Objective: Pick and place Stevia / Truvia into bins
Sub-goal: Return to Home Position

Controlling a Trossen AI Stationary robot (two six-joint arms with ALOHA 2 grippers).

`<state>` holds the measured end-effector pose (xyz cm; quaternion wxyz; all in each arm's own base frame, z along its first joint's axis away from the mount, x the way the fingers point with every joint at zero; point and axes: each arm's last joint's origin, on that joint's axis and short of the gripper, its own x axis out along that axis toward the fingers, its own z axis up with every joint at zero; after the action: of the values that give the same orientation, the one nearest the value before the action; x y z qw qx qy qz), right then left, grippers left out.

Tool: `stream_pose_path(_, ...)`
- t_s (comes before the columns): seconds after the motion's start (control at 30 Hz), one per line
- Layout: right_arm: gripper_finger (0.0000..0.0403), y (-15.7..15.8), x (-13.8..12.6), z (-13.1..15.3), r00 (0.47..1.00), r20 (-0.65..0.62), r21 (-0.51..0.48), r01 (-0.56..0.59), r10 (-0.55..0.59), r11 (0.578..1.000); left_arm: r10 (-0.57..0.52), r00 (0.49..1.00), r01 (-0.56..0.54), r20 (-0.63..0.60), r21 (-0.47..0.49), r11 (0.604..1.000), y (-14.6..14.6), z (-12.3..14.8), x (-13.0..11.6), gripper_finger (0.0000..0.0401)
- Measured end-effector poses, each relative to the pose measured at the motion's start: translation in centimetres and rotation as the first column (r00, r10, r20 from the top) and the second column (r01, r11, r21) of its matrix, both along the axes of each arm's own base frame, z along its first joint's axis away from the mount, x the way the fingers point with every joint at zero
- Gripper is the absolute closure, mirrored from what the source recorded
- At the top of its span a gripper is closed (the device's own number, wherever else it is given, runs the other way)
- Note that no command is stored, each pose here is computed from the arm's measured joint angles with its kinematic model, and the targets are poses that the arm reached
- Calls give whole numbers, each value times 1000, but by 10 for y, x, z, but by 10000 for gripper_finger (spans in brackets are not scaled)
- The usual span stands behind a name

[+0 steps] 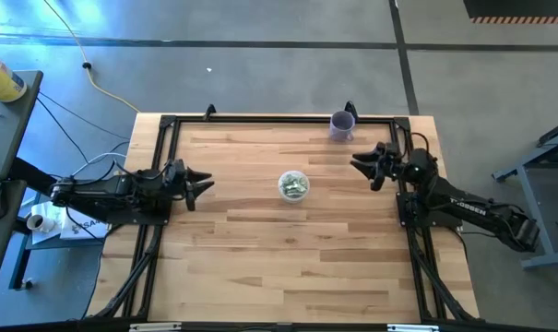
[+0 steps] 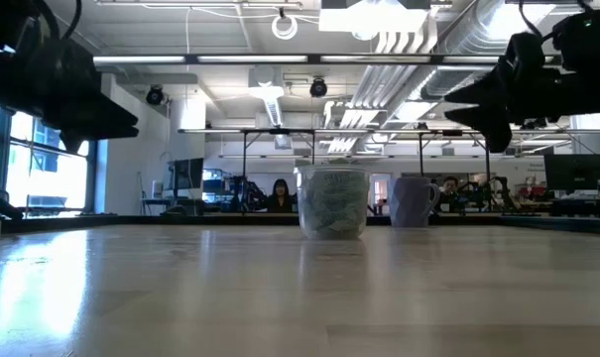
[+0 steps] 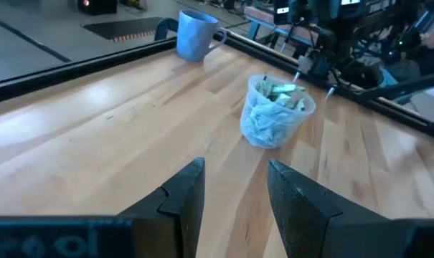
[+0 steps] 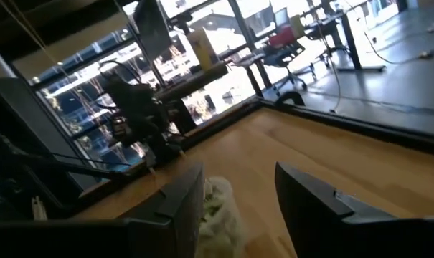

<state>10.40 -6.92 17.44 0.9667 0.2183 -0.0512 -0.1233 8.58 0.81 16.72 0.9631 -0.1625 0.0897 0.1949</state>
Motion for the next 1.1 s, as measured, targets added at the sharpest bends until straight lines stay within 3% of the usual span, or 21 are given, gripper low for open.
stream_pose_path(0.4,242,0,-1,-21,984,-177,138,34,-9,990,2,1000,-2,4,-7,1000,0,0,0,217)
stream_pose_path(1.1,243,0,-1,-23,981,-192,151,36,-6,988,2,1000,-2,4,-8,1000,0,0,0,217)
